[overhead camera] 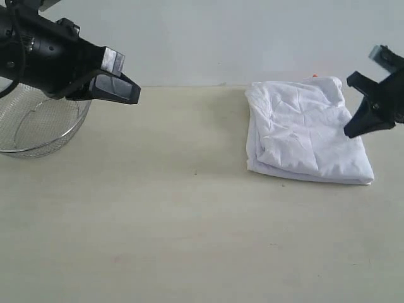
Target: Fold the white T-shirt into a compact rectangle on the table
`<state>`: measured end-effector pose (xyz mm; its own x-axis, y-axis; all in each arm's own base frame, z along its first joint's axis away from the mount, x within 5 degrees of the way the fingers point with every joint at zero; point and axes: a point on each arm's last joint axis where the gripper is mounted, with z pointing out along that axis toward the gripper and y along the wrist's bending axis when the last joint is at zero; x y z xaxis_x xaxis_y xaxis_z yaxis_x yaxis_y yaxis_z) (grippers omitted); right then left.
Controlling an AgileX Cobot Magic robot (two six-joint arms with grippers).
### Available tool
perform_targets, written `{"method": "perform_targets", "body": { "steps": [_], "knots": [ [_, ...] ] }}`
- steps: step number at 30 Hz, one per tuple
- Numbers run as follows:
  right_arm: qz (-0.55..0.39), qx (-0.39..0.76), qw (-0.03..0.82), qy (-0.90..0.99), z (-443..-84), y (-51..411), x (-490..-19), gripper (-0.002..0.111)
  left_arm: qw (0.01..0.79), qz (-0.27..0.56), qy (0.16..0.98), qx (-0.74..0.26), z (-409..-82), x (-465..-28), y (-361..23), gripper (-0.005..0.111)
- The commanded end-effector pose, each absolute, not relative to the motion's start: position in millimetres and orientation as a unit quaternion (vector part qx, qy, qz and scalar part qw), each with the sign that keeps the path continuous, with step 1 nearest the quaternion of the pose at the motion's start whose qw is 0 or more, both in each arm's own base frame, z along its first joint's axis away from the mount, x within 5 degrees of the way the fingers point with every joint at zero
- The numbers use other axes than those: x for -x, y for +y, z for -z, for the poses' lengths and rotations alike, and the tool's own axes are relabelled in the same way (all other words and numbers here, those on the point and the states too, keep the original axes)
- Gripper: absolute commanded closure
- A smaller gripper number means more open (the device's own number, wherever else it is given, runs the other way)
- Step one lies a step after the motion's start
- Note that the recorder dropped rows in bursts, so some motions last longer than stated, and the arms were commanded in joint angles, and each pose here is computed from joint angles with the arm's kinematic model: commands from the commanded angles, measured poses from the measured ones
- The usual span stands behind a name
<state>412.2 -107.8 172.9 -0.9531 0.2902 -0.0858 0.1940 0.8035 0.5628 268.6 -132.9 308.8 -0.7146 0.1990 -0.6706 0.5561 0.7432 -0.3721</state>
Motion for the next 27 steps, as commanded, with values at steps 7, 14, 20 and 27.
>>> {"method": "perform_targets", "body": {
  "steps": [7, 14, 20, 27],
  "knots": [
    [-0.227, -0.161, 0.071, 0.958, -127, -117, -386, 0.108, 0.316, 0.288, 0.879, -0.212, -311, -267, -132, 0.102],
    [-0.254, -0.169, 0.09, 0.948, -144, -112, -387, 0.108, 0.316, 0.288, 0.879, -0.212, -311, -267, -132, 0.102],
    [-0.296, -0.14, 0.151, 0.933, -187, -103, -387, 0.108, 0.316, 0.288, 0.879, -0.212, -311, -267, -132, 0.102],
    [-0.304, -0.131, 0.153, 0.931, -196, -100, -384, 0.108, 0.316, 0.288, 0.879, -0.212, -311, -267, -132, 0.102]
  ]
}}
